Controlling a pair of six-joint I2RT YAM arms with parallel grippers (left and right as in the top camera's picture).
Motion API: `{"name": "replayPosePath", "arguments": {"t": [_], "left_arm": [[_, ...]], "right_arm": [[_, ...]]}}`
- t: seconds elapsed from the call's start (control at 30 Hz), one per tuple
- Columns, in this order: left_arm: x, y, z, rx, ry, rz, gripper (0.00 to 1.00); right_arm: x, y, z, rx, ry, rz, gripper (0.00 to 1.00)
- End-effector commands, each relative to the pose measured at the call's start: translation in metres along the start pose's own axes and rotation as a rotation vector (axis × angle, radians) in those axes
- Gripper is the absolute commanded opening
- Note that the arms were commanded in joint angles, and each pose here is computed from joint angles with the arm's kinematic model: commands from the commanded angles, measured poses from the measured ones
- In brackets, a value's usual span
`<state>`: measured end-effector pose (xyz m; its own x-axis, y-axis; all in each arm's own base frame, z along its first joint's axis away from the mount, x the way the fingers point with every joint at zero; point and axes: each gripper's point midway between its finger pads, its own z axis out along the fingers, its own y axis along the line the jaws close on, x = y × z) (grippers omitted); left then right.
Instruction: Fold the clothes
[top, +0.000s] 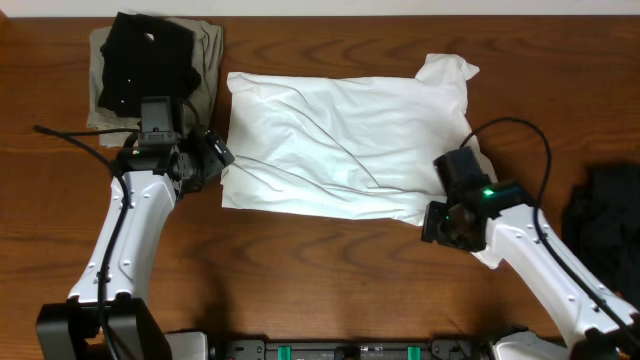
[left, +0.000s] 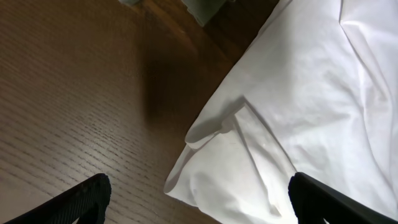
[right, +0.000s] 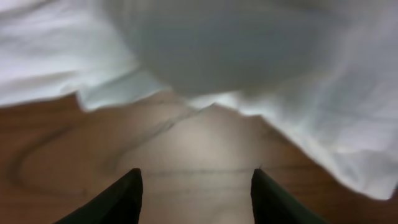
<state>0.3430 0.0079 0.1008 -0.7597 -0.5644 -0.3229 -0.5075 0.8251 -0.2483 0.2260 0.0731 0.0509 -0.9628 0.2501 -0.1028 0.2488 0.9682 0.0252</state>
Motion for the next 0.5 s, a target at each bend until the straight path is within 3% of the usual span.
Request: {"name": "replayPosePath", "arguments": {"t": [0.0,0.47], "left_arm": [[0.003,0.003,0.002,-0.012,0.009,0.012,0.93],[0.004,0.004,0.002,-0.014,0.013,0.012,0.93]], "right_arm": [[-0.013,-0.017,0.009,0.137,-0.067,0.050,0.54],[-0.037,-0.014,0.034,0.185,-0.114,-0.043,0.54]]}}
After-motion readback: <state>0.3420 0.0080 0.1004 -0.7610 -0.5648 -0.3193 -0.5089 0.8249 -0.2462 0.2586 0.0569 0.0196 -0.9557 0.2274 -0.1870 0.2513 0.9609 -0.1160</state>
